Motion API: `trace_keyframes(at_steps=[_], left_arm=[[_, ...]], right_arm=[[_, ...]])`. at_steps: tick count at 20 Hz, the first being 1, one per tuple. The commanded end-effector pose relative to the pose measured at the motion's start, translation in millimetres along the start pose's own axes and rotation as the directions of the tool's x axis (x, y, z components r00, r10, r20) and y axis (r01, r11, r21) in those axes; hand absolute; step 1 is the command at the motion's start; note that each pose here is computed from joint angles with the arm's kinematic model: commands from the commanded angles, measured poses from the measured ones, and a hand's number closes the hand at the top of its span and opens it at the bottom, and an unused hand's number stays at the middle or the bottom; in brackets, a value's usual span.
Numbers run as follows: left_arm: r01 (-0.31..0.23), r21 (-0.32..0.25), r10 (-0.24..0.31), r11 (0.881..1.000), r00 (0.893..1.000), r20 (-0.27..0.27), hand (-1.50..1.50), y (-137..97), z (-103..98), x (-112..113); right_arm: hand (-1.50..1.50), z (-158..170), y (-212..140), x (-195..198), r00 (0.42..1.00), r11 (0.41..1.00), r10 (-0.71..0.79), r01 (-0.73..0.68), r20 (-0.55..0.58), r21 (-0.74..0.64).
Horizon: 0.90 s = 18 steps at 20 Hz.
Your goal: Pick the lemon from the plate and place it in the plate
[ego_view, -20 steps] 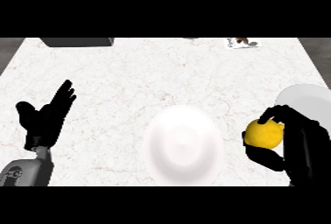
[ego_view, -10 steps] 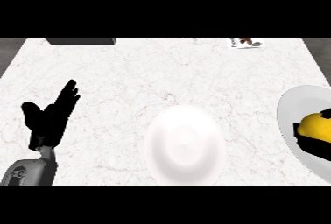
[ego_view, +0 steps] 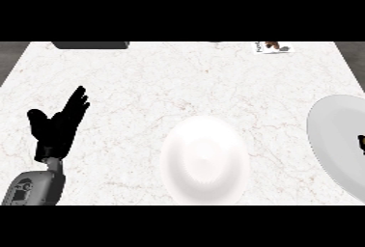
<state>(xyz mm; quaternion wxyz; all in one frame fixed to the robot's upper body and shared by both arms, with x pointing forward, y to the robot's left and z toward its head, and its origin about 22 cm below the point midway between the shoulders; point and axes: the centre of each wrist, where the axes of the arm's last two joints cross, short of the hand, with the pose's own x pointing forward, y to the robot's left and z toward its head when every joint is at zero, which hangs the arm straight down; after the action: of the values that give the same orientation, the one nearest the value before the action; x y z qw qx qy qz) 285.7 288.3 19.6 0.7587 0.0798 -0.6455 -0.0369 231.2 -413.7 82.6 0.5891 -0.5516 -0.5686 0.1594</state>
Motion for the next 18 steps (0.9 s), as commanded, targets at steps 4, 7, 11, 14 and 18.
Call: trace_keyframes(at_steps=[4,7,11,14,18], left_arm=[[-0.002,-0.004,0.002,1.0,1.0,-0.015,0.0,-11,-6,-2],[-0.01,0.0,0.01,1.0,1.0,-0.002,0.0,10,-1,5],[-0.006,-0.016,0.006,1.0,1.0,-0.008,0.0,-12,15,-2],[-0.023,0.017,0.023,1.0,1.0,0.0,0.0,-3,4,2],[-0.012,0.005,0.012,1.0,0.999,-0.031,0.0,3,8,-1]], right_arm=[[1.5,-8,13,-64,0.978,0.97,-0.119,0.151,-0.17,0.191],[-1.5,-23,27,-63,0.995,0.951,-0.069,0.088,-0.073,0.298],[-1.5,-39,8,-79,0.987,0.969,-0.156,0.146,0.032,0.2],[-1.5,-25,-2,-82,0.962,0.974,-0.217,0.202,0.163,0.103],[-1.5,-41,-9,-42,0.836,0.882,-0.47,0.459,0.282,0.11]])
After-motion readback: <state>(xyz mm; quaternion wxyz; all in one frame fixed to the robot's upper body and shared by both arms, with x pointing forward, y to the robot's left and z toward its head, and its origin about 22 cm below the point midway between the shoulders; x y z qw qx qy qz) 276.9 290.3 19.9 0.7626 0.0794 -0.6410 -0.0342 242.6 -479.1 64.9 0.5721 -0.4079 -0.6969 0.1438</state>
